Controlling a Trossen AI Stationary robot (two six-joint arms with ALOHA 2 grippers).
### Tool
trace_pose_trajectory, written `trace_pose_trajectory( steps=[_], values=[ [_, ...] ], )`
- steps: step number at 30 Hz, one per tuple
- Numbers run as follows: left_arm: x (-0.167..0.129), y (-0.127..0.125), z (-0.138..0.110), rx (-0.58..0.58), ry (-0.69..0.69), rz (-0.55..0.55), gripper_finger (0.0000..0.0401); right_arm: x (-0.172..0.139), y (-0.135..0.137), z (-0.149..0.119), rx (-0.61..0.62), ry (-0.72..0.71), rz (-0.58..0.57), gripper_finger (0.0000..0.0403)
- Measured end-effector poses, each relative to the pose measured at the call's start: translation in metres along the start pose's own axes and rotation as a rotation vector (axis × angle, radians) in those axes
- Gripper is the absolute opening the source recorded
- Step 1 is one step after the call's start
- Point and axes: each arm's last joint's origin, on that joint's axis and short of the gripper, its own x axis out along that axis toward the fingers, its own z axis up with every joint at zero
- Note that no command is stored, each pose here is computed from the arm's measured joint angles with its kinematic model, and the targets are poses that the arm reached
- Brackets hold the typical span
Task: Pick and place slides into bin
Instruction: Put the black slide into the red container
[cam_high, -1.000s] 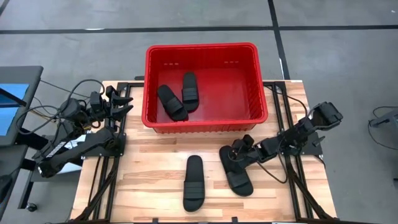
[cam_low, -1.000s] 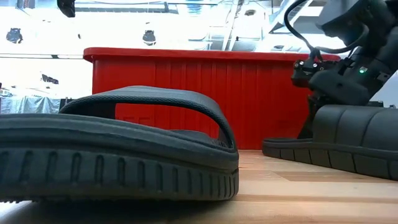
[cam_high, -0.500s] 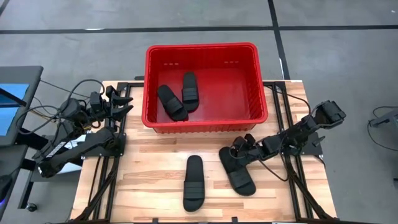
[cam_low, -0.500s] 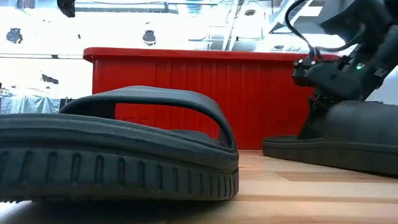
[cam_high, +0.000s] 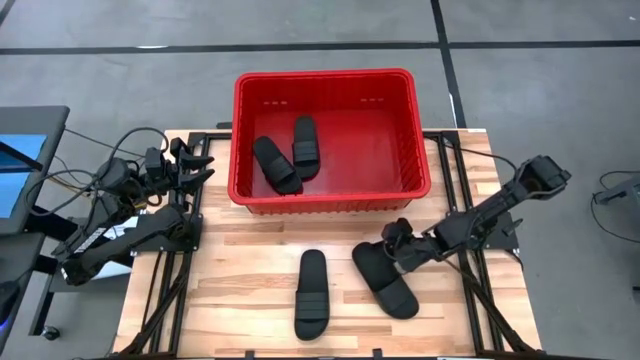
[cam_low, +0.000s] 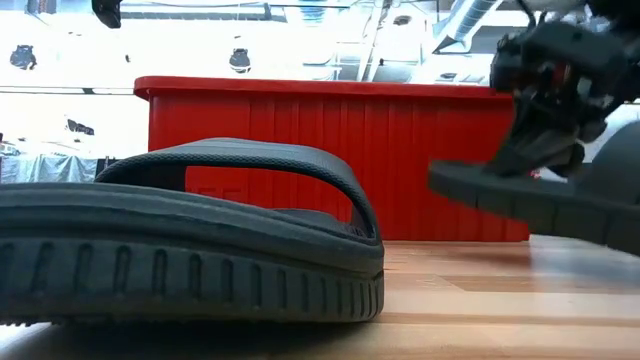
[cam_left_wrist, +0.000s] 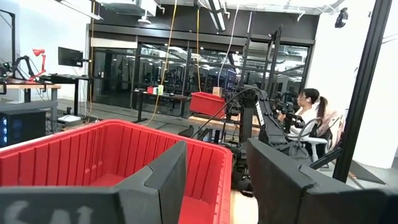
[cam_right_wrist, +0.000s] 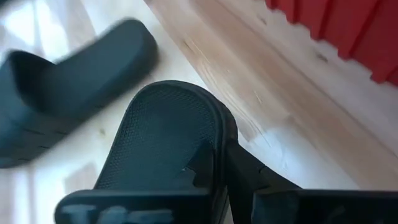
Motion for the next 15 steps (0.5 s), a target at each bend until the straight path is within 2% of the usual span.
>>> trace_pose_trajectory(
  steps=[7,15],
  values=[
    [0.000,0.000,0.000,0.000,0.000,0.000,0.0157,-0.027,0.020,0.021,-0.036,-0.119,0.088,0.0005],
    [0.000,0.000,0.000,0.000,0.000,0.000,0.0157,-0.070,0.049,0.070,-0.190,-0.313,0.180,0.0005]
  ],
)
